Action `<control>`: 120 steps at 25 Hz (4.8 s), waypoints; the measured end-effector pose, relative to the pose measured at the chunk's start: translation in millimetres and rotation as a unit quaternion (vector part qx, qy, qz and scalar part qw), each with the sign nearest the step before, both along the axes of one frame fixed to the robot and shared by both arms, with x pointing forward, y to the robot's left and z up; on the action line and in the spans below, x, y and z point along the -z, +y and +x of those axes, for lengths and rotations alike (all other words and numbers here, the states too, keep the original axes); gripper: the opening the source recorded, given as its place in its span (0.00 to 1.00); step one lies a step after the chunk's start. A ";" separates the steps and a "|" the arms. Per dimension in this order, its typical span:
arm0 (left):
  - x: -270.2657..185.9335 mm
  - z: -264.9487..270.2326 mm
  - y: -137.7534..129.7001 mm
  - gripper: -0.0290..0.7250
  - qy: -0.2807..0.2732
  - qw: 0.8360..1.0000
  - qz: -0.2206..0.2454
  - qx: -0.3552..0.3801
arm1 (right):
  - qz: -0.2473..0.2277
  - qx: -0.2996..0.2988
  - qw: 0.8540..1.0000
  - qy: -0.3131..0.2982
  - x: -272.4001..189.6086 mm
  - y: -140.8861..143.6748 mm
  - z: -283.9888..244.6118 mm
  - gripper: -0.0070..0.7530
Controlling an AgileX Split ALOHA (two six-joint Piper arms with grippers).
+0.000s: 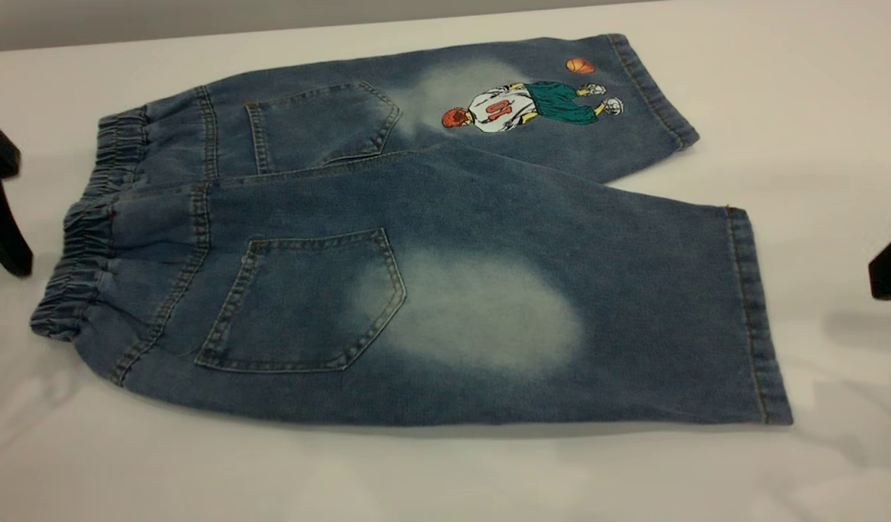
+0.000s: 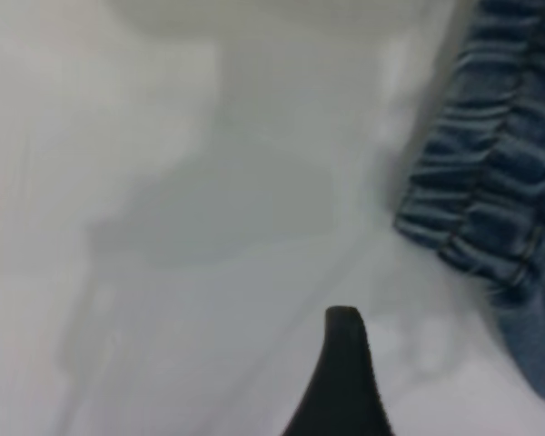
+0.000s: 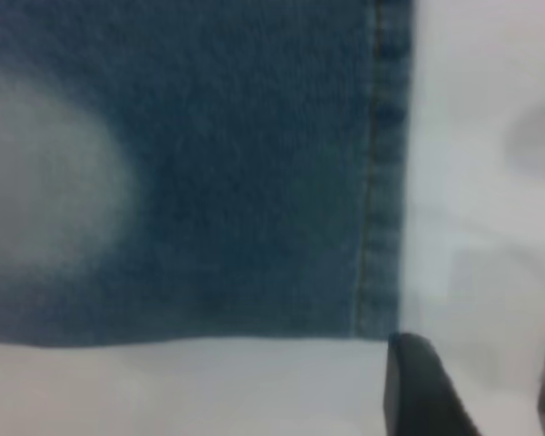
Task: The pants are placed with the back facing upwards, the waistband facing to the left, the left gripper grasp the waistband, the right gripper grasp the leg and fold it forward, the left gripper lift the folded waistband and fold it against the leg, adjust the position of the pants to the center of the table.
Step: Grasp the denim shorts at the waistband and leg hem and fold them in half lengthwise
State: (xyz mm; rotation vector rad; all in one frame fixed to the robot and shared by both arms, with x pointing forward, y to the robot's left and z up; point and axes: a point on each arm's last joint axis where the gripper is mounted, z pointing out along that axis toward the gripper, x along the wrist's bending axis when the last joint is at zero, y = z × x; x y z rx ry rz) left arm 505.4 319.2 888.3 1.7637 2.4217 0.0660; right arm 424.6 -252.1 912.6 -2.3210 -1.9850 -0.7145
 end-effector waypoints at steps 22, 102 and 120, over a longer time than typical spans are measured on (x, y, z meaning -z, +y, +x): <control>40.1 11.8 -2.3 0.74 -0.003 0.997 -0.027 -0.075 | 0.017 0.002 1.000 -0.014 -2.1 2.5 2.7 0.33; 19.8 20.4 -2.7 0.18 -0.058 0.997 -0.025 -0.043 | 0.104 -0.060 0.980 0.160 78.5 21.7 -3.4 0.64; 19.7 20.8 -2.6 0.18 -0.060 0.997 -0.024 -0.044 | 0.126 -0.060 0.980 0.144 101.9 27.9 21.8 0.68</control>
